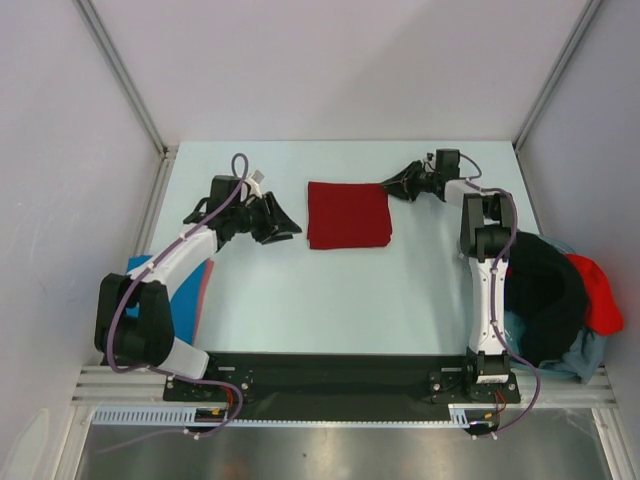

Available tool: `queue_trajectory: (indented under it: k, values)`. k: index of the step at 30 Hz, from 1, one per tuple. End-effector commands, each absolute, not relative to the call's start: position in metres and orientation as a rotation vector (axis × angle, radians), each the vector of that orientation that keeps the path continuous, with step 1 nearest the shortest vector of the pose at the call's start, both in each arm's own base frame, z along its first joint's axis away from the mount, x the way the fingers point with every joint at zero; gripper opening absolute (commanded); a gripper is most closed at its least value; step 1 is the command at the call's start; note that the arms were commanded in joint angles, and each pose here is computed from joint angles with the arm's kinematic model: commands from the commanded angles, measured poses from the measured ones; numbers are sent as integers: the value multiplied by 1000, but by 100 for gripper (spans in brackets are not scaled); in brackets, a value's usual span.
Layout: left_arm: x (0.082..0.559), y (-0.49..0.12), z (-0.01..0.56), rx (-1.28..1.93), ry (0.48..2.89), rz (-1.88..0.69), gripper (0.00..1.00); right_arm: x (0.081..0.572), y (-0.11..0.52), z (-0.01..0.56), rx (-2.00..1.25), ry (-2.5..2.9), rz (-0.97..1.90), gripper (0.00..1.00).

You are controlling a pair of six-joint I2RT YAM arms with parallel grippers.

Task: Fold and stack the t-shirts
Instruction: Fold the tshirt, then neatly place the folded tshirt to the corner

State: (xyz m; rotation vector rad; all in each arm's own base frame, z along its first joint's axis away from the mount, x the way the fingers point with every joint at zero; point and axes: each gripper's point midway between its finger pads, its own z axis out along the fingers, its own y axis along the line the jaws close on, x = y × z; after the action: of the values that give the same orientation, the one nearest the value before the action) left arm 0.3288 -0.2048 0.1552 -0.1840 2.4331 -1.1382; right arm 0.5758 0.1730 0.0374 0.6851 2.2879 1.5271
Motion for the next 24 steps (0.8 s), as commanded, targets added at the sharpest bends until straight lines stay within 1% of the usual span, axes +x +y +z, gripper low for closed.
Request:
queue_trajectory:
  k: [1,2,3,5,6,7,8,9,11,12,13,14,15,16,17,19,20,21,23,24]
  values:
    - [330,-193,169,-238,2383,-1118,47,582,133,86,665,2307,1319,32]
    - [331,-191,169,-251,2380,-1106,47,581,129,105,574,2303,1250,33]
    - [331,-189,168,-269,2382,-1098,48,569,131,111,579,2359,1211,34]
    - [331,-183,165,-326,2391,-1044,49,558,125,144,440,2358,1081,39]
    - [330,-180,161,-356,2402,-1025,48,540,143,147,370,2412,1057,40]
    - [328,-176,158,-389,2419,-1010,48,526,148,143,326,2450,1016,42]
    - [328,-173,155,-438,2424,-989,48,513,149,165,205,2427,935,43]
    - [323,-170,149,-474,2444,-973,48,497,169,165,110,2446,917,46]
    - [321,-166,147,-541,2444,-966,48,471,178,154,23,2493,787,49]
    - [318,-163,143,-572,2453,-952,49,459,182,172,-66,2453,733,51]
    - [315,-160,139,-607,2468,-938,49,443,205,171,-159,2454,711,53]
    - [312,-159,137,-640,2477,-932,49,433,207,159,-189,2469,638,54]
    - [306,-155,131,-685,2508,-902,49,423,212,174,-267,2416,595,55]
    - [304,-151,128,-718,2521,-884,49,402,240,172,-386,2401,579,56]
    - [302,-148,126,-748,2531,-866,48,393,237,161,-417,2401,459,58]
    - [295,-136,117,-813,2562,-794,46,376,255,169,-606,2280,353,61]
    - [292,-131,115,-838,2569,-764,46,360,273,169,-714,2215,259,61]
    - [287,-126,113,-865,2579,-735,46,352,277,154,-769,2182,197,67]
    - [285,-111,111,-929,2562,-680,46,338,294,154,-916,2047,51,70]
    - [279,-105,107,-966,2571,-641,46,332,296,142,-975,2032,5,72]
